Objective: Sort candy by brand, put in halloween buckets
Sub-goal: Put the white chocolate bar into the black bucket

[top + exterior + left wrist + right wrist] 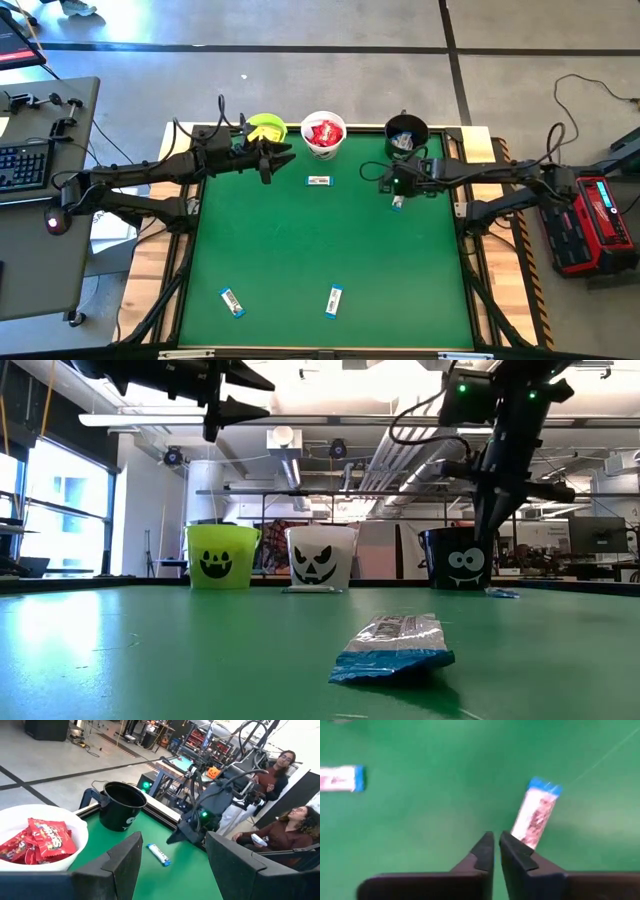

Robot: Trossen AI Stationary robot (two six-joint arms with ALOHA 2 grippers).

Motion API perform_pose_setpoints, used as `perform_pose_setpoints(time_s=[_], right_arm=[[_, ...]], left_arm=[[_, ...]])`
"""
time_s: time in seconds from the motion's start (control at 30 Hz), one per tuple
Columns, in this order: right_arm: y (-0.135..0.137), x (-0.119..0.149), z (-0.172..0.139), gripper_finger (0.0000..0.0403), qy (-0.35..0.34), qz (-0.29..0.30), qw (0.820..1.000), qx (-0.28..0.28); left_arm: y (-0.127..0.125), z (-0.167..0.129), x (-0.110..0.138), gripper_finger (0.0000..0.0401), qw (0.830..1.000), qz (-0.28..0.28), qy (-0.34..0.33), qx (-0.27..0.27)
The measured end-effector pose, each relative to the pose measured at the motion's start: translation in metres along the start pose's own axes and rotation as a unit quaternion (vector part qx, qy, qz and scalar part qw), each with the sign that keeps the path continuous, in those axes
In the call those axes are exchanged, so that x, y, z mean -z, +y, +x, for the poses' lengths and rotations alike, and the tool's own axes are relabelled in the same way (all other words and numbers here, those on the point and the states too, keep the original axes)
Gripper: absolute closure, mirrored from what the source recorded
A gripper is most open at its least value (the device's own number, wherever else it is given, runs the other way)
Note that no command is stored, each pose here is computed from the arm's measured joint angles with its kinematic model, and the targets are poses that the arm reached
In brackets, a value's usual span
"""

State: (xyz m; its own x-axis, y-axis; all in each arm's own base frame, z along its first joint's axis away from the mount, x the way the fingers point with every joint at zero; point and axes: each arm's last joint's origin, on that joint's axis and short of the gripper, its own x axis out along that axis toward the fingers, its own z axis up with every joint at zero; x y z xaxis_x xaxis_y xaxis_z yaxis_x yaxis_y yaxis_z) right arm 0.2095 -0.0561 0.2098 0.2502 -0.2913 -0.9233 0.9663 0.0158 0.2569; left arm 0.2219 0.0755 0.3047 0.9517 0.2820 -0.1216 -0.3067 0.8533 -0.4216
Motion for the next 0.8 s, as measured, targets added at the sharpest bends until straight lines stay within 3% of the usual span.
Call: perform_pose_setpoints(time_s=[0.13, 0.3, 0.43, 0.6, 0.8], right_arm=[[0.001, 0.014, 0.01, 0.0315, 0.04, 0.004, 0.999, -0.008], [0.001, 0.031, 0.03, 0.0208, 0.043, 0.039, 0.997, 0.048], [0.002, 0.04, 0.049, 0.0159, 0.025, 0.051, 0.994, 0.092], [0.007, 0.045, 0.069, 0.0171, 0.008, 0.046, 0.993, 0.107], [0.008, 0.048, 0.076, 0.0276, -0.004, 0.037, 0.993, 0.116]], left_arm=[[0.001, 0.0, 0.001, 0.019, 1.0, -0.001, 0.007, -0.003], [0.002, 0.0, 0.004, 0.019, 1.0, -0.001, 0.02, -0.009], [0.002, 0.0, 0.005, 0.019, 1.0, 0.003, 0.023, -0.011], [0.002, 0.0, 0.005, 0.019, 1.0, 0.007, 0.025, -0.011], [0.003, 0.0, 0.006, 0.019, 0.999, 0.007, 0.031, -0.015]])
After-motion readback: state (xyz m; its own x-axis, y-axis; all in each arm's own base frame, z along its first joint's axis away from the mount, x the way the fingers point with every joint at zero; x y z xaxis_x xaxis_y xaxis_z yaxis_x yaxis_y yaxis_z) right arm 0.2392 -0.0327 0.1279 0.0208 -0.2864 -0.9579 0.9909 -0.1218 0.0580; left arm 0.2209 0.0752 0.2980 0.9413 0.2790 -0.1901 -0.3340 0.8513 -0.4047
